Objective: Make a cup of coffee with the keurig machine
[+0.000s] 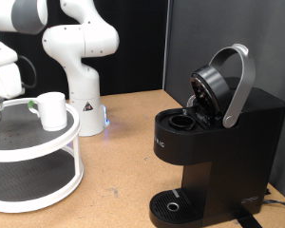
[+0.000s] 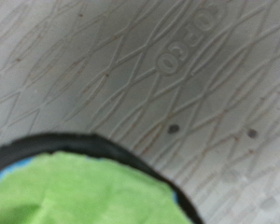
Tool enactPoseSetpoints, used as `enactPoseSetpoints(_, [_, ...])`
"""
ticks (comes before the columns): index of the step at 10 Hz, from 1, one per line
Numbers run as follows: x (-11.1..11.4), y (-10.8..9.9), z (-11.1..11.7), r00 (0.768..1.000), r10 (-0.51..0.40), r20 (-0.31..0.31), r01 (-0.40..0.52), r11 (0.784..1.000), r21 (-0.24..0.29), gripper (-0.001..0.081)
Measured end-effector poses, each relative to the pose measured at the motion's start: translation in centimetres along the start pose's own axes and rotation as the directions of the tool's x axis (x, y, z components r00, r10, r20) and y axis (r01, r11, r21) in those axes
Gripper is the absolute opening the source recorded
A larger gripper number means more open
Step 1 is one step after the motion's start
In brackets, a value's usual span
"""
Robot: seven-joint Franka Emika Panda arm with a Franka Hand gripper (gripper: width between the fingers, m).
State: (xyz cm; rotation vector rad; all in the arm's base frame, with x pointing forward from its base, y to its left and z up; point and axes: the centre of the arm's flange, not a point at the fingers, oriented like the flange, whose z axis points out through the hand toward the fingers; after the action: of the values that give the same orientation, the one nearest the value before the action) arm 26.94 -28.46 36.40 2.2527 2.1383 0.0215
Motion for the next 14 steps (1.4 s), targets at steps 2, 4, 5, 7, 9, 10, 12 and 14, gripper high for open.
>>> enactPoseSetpoints(2, [-0.3,0.3,-2.4,1.0,0.004,-0.006,-0.004,1.0,-0.016,0.0475])
enactPoseSetpoints(4, [-0.4,0.4,-4.0,1.0,-0.023,0.0,0.023,1.0,-0.016,0.0475])
enactPoseSetpoints(5, [-0.4,0.4,-3.8,1.0,-0.016,-0.001,0.016,1.0,-0.016,0.0475])
enactPoseSetpoints(7, [0.1,0.6,-3.7,0.996,0.049,-0.074,-0.052,0.998,-0.036,0.0475])
enactPoseSetpoints(9, [1.4,1.5,-4.4,0.962,0.169,-0.213,-0.177,0.984,-0.022,0.0475])
enactPoseSetpoints(10, [2.1,2.3,-5.0,0.931,0.236,-0.279,-0.253,0.967,-0.024,0.0475])
enactPoseSetpoints(12, [3.7,4.2,-6.3,0.848,0.378,-0.37,-0.416,0.909,-0.025,0.0475])
enactPoseSetpoints(14, [5.1,5.7,-7.0,0.803,0.462,-0.377,-0.505,0.863,-0.017,0.0475])
